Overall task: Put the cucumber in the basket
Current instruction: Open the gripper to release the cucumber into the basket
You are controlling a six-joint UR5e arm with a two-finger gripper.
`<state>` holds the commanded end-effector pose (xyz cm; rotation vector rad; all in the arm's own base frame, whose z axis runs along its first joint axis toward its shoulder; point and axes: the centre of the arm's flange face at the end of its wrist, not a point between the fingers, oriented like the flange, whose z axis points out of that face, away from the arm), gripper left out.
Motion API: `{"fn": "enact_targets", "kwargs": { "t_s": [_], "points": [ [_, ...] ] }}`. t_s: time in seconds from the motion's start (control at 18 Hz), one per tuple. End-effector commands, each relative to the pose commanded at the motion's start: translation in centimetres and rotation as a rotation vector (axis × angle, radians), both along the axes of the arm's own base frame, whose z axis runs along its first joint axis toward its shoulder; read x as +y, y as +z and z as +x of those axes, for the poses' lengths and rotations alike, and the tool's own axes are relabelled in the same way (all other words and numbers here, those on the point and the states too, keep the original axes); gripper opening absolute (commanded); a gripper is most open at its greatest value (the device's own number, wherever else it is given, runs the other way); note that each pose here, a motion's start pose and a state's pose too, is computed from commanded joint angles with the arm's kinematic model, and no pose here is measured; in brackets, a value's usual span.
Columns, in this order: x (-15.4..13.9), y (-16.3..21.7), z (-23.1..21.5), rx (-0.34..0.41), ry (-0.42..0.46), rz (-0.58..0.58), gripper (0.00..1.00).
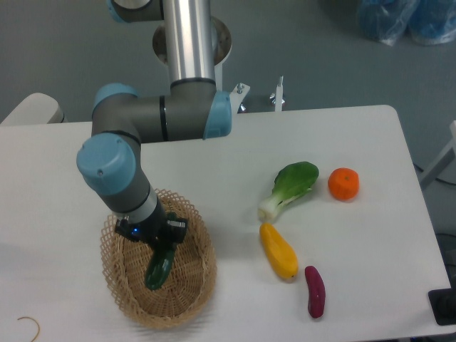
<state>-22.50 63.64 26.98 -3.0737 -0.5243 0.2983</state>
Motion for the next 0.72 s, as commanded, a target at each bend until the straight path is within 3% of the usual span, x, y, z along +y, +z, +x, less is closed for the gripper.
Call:
{"fn": "enact_targets", "kwargs": {
  "t_s": [0.61, 0.72],
  "points": [
    [0.7, -4.1, 2.2, -0.018, -0.036, -0.063, 0.19],
    [0.8, -4.0, 2.5, -0.009, -0.043, -0.067, 0.26]
  ]
}}
